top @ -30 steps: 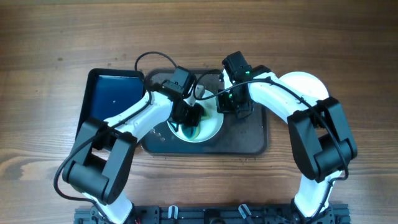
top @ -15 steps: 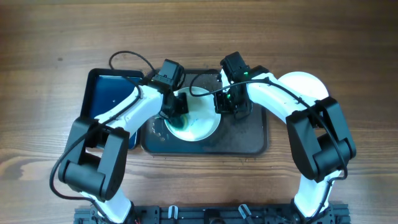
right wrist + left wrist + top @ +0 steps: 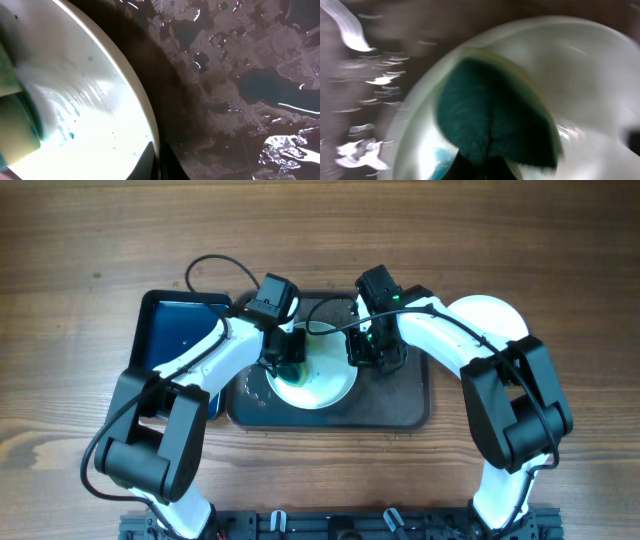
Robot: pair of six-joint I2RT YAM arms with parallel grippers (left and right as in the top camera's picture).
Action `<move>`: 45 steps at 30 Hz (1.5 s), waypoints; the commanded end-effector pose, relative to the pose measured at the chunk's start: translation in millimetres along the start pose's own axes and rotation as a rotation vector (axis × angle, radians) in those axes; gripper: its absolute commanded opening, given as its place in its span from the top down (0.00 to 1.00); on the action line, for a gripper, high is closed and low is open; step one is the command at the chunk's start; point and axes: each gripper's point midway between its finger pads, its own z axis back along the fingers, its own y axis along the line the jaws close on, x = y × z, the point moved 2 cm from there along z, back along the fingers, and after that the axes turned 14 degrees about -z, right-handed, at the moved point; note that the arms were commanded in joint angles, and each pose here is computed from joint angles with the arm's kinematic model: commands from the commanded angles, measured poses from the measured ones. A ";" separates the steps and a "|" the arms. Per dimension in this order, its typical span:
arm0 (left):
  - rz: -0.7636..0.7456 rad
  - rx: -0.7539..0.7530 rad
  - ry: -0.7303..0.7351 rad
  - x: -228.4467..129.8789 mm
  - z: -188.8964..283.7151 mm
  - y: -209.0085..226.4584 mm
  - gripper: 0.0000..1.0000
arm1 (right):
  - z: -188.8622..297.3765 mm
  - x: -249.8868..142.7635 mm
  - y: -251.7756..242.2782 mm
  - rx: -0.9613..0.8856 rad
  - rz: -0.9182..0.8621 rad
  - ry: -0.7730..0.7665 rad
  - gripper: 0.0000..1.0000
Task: Clean dirty plates on tray and stack at the side
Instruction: 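Scrub the last plate with the sponge while right gripper holds it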
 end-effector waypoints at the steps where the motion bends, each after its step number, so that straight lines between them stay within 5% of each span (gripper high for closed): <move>1: 0.206 0.280 -0.014 -6.0 2.1 43.7 0.96 | -8.1 0.3 -3.3 -0.012 0.018 0.008 0.96; 9: 0.062 -0.096 0.129 -29.1 -3.2 -29.3 0.96 | 0.7 2.3 32.3 0.162 0.192 0.025 0.95; 15: 0.034 -0.432 0.131 -23.7 9.6 -80.0 0.96 | 5.8 8.1 41.3 0.222 0.138 0.021 0.96; 20: 0.053 -0.279 0.079 -14.3 0.8 -57.6 0.96 | 5.2 3.0 37.3 0.206 0.130 0.045 0.96; 23: 0.100 -0.068 0.037 -8.2 -4.7 -21.3 0.96 | 4.9 2.8 35.8 0.198 0.136 0.044 0.96; 26: 0.150 0.301 -0.040 -1.7 0.4 35.0 0.96 | 4.8 2.1 35.3 0.196 0.133 0.047 0.96; 33: 0.222 0.568 -0.007 -21.7 17.4 72.8 0.96 | 4.6 2.7 34.4 0.190 0.132 0.044 0.96; 37: 0.198 0.210 0.142 -40.2 -1.4 18.8 0.96 | 4.3 3.7 32.9 0.180 0.131 0.038 0.96; 41: -0.188 -0.421 0.117 -31.1 6.8 -73.5 0.96 | 4.3 4.2 33.3 0.181 0.132 0.035 0.96; 45: -0.182 -0.357 0.070 -19.3 2.8 -59.8 0.96 | 4.3 4.1 33.3 0.181 0.133 0.036 0.96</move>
